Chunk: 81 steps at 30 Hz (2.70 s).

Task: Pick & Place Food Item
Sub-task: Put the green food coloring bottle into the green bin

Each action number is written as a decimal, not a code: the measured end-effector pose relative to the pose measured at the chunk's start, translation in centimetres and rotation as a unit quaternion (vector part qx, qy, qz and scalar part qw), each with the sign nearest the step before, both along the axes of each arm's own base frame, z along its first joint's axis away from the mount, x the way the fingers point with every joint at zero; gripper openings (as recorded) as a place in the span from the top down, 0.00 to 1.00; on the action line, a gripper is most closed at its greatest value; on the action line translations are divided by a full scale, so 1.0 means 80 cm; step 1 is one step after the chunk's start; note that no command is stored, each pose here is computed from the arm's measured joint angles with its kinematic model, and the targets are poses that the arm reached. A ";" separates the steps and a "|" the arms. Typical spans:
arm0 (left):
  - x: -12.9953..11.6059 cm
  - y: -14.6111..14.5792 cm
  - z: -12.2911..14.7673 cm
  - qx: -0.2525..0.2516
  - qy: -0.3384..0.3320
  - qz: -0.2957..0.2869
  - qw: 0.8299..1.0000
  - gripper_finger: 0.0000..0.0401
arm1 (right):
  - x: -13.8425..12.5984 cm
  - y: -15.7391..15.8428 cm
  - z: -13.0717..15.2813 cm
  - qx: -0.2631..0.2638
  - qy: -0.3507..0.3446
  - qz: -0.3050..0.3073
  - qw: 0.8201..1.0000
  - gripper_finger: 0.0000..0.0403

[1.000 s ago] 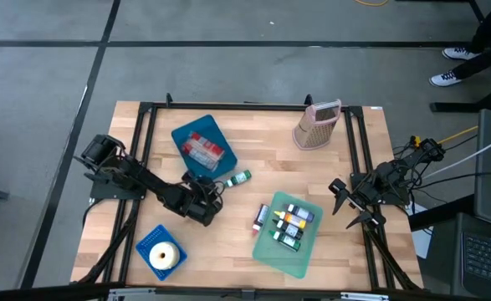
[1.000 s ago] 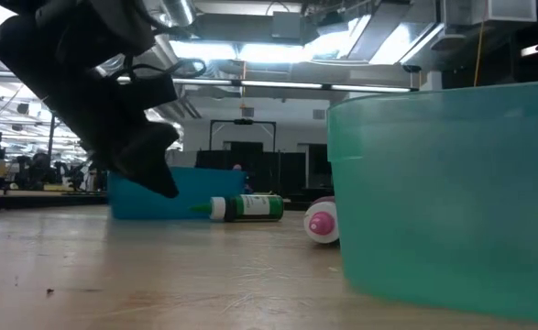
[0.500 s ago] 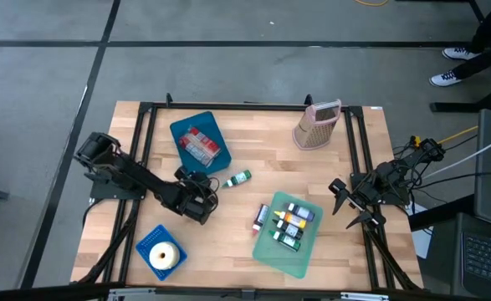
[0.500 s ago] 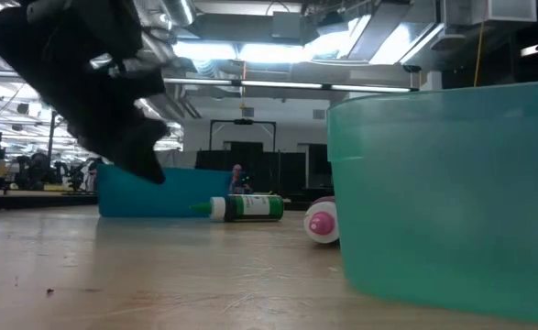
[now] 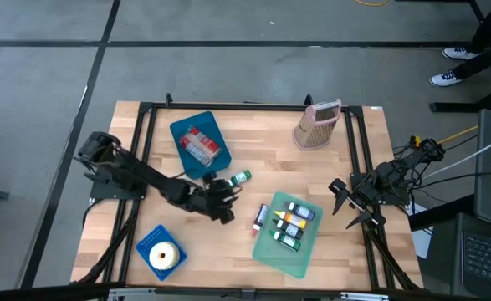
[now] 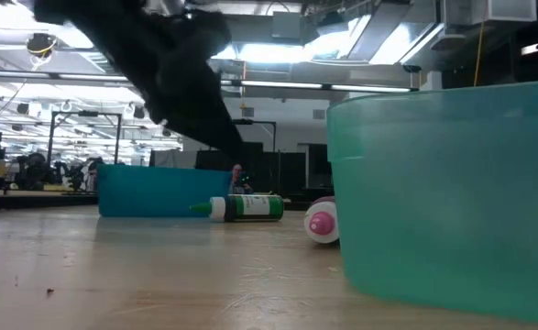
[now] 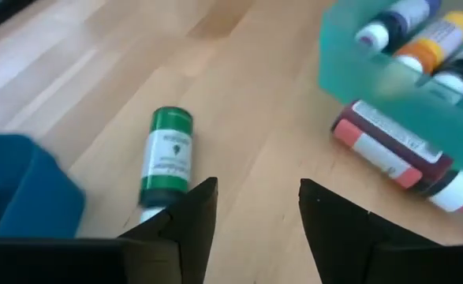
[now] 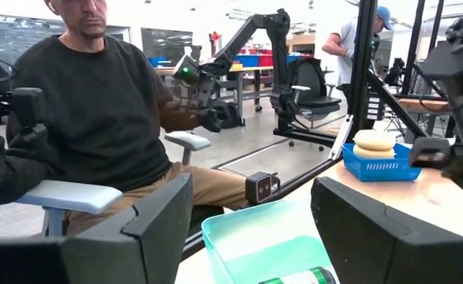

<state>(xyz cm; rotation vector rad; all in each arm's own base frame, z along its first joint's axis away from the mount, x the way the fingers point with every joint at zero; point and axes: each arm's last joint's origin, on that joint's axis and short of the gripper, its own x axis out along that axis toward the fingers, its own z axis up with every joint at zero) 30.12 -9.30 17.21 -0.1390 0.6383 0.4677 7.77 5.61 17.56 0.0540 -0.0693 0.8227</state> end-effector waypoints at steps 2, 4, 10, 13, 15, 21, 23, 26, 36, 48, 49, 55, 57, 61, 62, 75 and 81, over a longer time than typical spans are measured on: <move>0.010 0.008 -0.004 0.006 0.031 -0.006 0.999 0.55 | 0.000 0.000 0.000 0.000 -0.001 0.000 1.000 0.37; 0.024 0.017 -0.010 0.011 0.058 -0.005 0.998 0.52 | 0.000 0.000 0.000 0.000 0.000 0.000 1.000 0.37; 0.045 0.039 -0.021 0.035 0.129 0.010 0.991 0.44 | 0.000 0.000 0.000 0.002 0.002 0.000 1.000 0.37; 0.048 0.046 -0.024 0.030 0.143 0.014 0.989 0.42 | 0.000 0.000 0.000 0.006 0.007 0.001 1.000 0.37; 0.047 0.048 -0.025 0.031 0.147 0.016 0.989 0.42 | 0.000 0.000 0.000 0.005 0.008 0.001 1.000 0.37; 0.045 0.060 -0.027 0.023 0.167 0.023 0.985 0.42 | 0.000 0.000 0.000 0.002 0.005 0.000 1.000 0.37; 0.046 0.065 -0.030 0.022 0.171 0.028 0.985 0.42 | 0.000 0.000 0.000 0.000 0.002 0.000 1.000 0.37; 0.048 0.071 -0.032 0.024 0.175 0.028 0.984 0.42 | 0.000 0.000 0.000 0.000 0.002 0.000 1.000 0.37; 0.055 0.087 -0.048 -0.017 0.188 0.018 0.982 0.43 | 0.000 0.000 0.000 0.000 0.002 0.000 1.000 0.37; 0.065 0.085 -0.063 -0.012 0.176 0.013 0.984 0.60 | 0.000 0.000 -0.001 -0.001 0.004 0.001 1.000 0.37; 0.065 0.085 -0.063 -0.015 0.176 0.010 0.984 0.64 | 0.000 0.000 -0.001 -0.001 0.004 0.001 1.000 0.37; 0.065 0.082 -0.060 -0.024 0.174 -0.005 0.984 0.66 | 0.000 0.000 -0.001 -0.001 0.004 0.001 1.000 0.37; 0.066 0.076 -0.057 -0.034 0.167 -0.020 0.985 0.66 | 0.000 0.000 -0.001 -0.001 0.004 0.001 1.000 0.37; 0.076 0.060 -0.027 -0.036 0.115 -0.069 0.990 0.66 | 0.000 0.000 -0.001 -0.001 0.004 0.001 1.000 0.37; 0.079 0.057 -0.016 -0.030 0.093 -0.082 0.992 0.66 | 0.000 0.000 -0.001 -0.001 0.004 0.001 1.000 0.37; 0.104 -0.001 0.062 0.024 -0.068 -0.353 0.933 0.66 | 0.000 0.000 -0.001 -0.002 0.003 0.000 1.000 0.37; 0.124 -0.034 0.063 0.034 -0.074 -0.409 0.909 0.67 | 0.000 0.000 0.000 -0.001 0.001 0.000 1.000 0.37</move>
